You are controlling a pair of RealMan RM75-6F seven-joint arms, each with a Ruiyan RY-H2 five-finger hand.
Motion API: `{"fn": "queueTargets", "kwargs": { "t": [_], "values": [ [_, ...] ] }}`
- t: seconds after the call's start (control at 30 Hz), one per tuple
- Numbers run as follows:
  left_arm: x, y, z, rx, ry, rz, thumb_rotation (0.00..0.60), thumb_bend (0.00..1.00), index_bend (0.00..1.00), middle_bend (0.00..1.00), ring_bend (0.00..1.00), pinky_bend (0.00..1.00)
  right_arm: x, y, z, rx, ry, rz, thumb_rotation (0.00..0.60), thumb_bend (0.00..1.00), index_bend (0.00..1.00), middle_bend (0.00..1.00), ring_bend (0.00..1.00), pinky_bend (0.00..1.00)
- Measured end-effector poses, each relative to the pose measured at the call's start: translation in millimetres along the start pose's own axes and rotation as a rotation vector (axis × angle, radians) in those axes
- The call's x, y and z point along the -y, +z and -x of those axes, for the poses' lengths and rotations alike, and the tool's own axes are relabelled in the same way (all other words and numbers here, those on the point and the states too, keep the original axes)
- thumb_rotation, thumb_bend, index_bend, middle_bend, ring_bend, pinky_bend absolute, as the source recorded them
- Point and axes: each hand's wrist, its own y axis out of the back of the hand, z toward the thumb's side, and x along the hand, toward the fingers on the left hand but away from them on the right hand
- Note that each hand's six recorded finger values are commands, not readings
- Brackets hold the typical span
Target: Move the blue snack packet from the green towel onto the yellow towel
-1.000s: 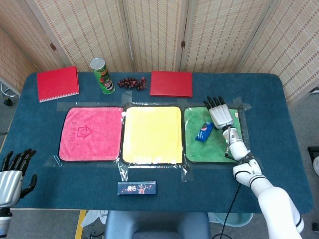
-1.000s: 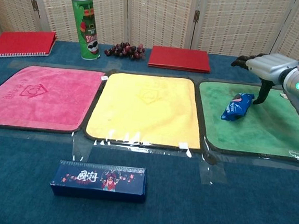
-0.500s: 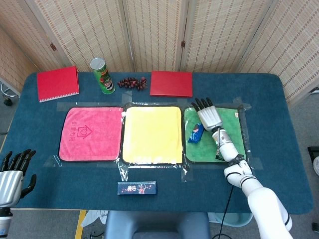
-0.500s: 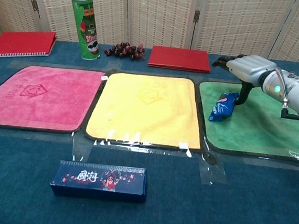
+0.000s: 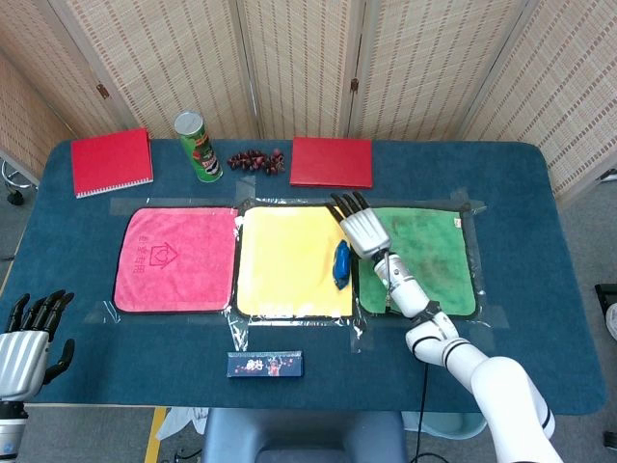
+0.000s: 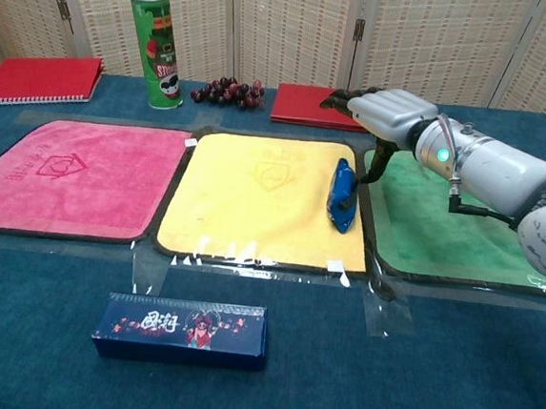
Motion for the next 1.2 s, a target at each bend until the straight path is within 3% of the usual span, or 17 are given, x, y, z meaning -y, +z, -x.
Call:
{"fn": "queueTargets", "kwargs": {
  "t": [0.17,0.4,0.8,1.0,1.2],
  "values": [
    [2,0,-2,0.003,-0.011,0.001,0.600,0.52,0.14,0.14,0.17,0.05,-9,15,2,-0.022,-0.013,0.011,0.600,0.12,0.00,0.00,0.00,0.00],
    [4,3,-3,0.014,-0.012,0.010,0.600,0.52,0.14,0.14,0.17,0.05,-12,10,-14,-0.048,-0.001,0.017,0.600,0.13,0.00,0.00,0.00,0.00],
    [-1,9,-7,0.036,0.004,0.014,0.600,0.51,0.14,0.14,0.17,0.05,-40,-32,-82,-0.062,-0.053,-0.020,0.600,0.12,0.00,0.00,0.00,0.00],
    [-2,10,-10,0.039,0.006,0.025,0.600,0.52,0.14,0.14,0.17,0.05,-65,-75,-148,0.023,-0.086,-0.046,0.600,0.13,0.00,0.00,0.00,0.00],
    [-5,10,-13,0.039,0.021,0.036,0.600,0.52,0.14,0.14,0.17,0.05,-84,-126,-230,0.194,-0.127,-0.030,0.600,0.12,0.00,0.00,0.00,0.00]
  ]
}}
